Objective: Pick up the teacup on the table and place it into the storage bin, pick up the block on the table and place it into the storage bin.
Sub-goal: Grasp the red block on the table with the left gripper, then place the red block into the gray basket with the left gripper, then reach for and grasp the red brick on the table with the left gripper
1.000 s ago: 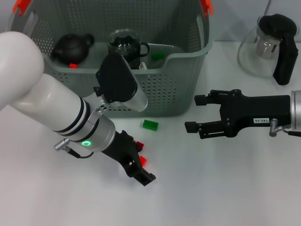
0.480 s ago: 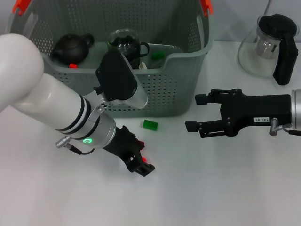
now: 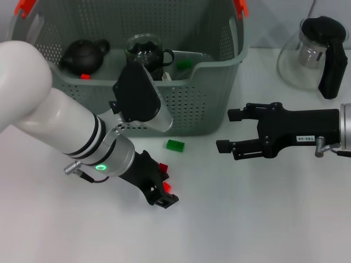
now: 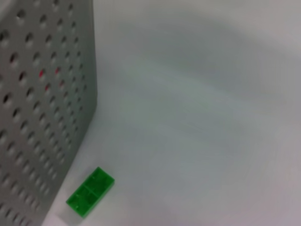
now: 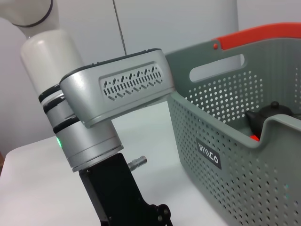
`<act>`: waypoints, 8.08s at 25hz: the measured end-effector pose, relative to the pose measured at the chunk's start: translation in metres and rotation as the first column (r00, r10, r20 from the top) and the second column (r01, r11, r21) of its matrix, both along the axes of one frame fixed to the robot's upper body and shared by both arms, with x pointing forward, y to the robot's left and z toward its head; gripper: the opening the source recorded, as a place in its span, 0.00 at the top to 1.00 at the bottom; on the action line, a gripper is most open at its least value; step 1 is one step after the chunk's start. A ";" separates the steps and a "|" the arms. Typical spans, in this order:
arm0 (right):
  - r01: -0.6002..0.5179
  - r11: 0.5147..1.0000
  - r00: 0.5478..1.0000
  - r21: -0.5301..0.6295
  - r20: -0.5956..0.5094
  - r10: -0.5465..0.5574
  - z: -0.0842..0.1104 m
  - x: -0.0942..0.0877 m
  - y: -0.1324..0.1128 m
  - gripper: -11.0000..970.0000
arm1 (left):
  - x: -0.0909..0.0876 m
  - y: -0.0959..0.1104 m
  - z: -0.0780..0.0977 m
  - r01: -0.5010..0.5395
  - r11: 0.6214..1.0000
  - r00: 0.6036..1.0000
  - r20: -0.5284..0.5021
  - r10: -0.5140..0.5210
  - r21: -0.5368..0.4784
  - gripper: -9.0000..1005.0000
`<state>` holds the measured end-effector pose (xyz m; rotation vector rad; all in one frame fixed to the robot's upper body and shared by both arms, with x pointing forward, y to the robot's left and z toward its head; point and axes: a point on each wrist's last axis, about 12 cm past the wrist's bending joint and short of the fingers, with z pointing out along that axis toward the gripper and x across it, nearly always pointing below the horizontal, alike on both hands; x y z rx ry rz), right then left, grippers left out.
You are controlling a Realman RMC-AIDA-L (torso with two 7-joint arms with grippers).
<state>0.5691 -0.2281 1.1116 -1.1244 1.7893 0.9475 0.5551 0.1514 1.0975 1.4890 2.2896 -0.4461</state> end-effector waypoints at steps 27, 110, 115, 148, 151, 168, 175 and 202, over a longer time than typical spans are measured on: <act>0.002 1.000 1.000 0.003 0.002 -0.002 0.000 0.000 0.000 0.06 | 0.001 0.000 -0.005 -0.025 1.000 1.000 -0.001 0.025 0.000 0.58; 0.015 1.000 1.000 -0.003 0.008 -0.015 0.001 0.002 -0.001 0.06 | -0.038 0.109 0.093 -0.040 0.749 0.998 0.008 0.061 -0.662 0.10; 0.009 1.000 1.000 -0.007 0.021 -0.008 0.005 0.007 0.004 0.06 | -0.039 0.101 0.078 -0.115 0.859 0.990 -0.131 0.056 -0.499 0.10; -0.057 0.995 0.993 -0.087 0.102 0.066 0.011 0.017 0.017 0.06 | 0.008 0.025 0.049 -0.625 0.779 0.711 -0.378 0.592 0.045 0.10; -0.073 0.992 0.992 -0.107 0.098 0.084 0.009 0.016 0.018 0.06 | 0.008 0.019 0.050 -0.631 0.772 0.704 -0.364 0.610 0.074 0.10; -0.093 0.986 0.990 -0.141 0.090 0.106 0.008 0.015 0.014 0.06 | 0.024 0.002 0.052 -0.608 0.786 0.733 -0.298 0.611 0.115 0.10; -0.093 0.985 0.990 -0.147 0.093 0.108 0.010 0.016 0.014 0.06 | 0.027 -0.004 0.049 -0.596 0.793 0.743 -0.286 0.605 0.128 0.10; -0.099 0.980 0.988 -0.171 0.102 0.117 0.012 0.020 0.017 0.06 | 0.034 -0.010 0.029 -0.590 0.792 0.775 -0.164 0.610 0.154 0.10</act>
